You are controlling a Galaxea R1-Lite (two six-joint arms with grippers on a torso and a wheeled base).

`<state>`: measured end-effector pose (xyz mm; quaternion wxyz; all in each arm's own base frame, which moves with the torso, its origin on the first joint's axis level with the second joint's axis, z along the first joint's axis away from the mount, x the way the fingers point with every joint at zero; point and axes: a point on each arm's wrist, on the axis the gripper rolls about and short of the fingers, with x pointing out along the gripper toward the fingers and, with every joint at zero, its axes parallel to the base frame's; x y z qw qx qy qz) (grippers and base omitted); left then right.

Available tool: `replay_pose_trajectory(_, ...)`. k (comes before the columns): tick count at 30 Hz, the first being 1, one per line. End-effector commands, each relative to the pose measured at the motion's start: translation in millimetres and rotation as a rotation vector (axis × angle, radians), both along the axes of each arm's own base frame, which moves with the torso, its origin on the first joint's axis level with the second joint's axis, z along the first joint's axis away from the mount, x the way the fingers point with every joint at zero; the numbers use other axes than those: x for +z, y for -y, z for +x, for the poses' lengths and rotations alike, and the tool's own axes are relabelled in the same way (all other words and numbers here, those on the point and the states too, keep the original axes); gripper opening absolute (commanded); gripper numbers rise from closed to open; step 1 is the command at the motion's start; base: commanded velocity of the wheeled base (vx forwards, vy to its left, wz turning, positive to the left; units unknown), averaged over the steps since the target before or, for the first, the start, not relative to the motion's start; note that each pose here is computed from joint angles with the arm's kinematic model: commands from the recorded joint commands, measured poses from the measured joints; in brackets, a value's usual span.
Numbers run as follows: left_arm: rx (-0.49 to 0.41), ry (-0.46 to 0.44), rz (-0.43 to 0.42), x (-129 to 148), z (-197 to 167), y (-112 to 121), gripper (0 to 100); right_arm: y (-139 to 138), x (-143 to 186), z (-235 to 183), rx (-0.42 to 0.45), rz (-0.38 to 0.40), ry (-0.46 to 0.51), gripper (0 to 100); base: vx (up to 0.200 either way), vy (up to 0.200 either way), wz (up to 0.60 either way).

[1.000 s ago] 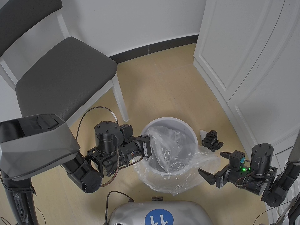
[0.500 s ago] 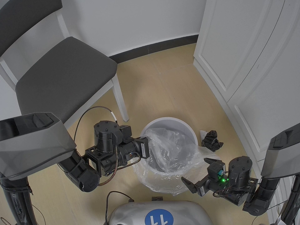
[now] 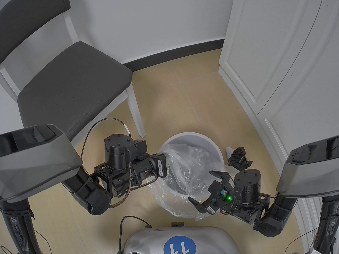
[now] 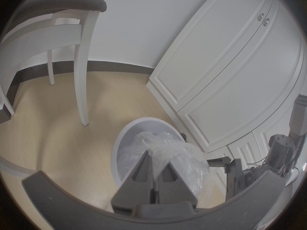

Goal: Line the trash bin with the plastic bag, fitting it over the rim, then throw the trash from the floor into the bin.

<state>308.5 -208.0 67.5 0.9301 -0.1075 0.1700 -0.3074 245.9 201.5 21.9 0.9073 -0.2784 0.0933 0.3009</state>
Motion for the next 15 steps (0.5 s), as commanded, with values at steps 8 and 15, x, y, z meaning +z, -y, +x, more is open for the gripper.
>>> replay_pose_trajectory(8, 0.003, 0.0, -0.001, -0.2, 1.3, -0.7, 0, 2.0, -29.4, 34.3, -0.064, -0.015, -0.014, 100, 0.0, 0.0, 0.0)
replay_pose_trajectory(15, 0.021, 0.0, 0.001, -1.6, 6.9, -5.9, 0, 3.4, -14.6, 38.4, -0.075, 0.064, 0.045, 0, 0.0, 0.0, 0.0)
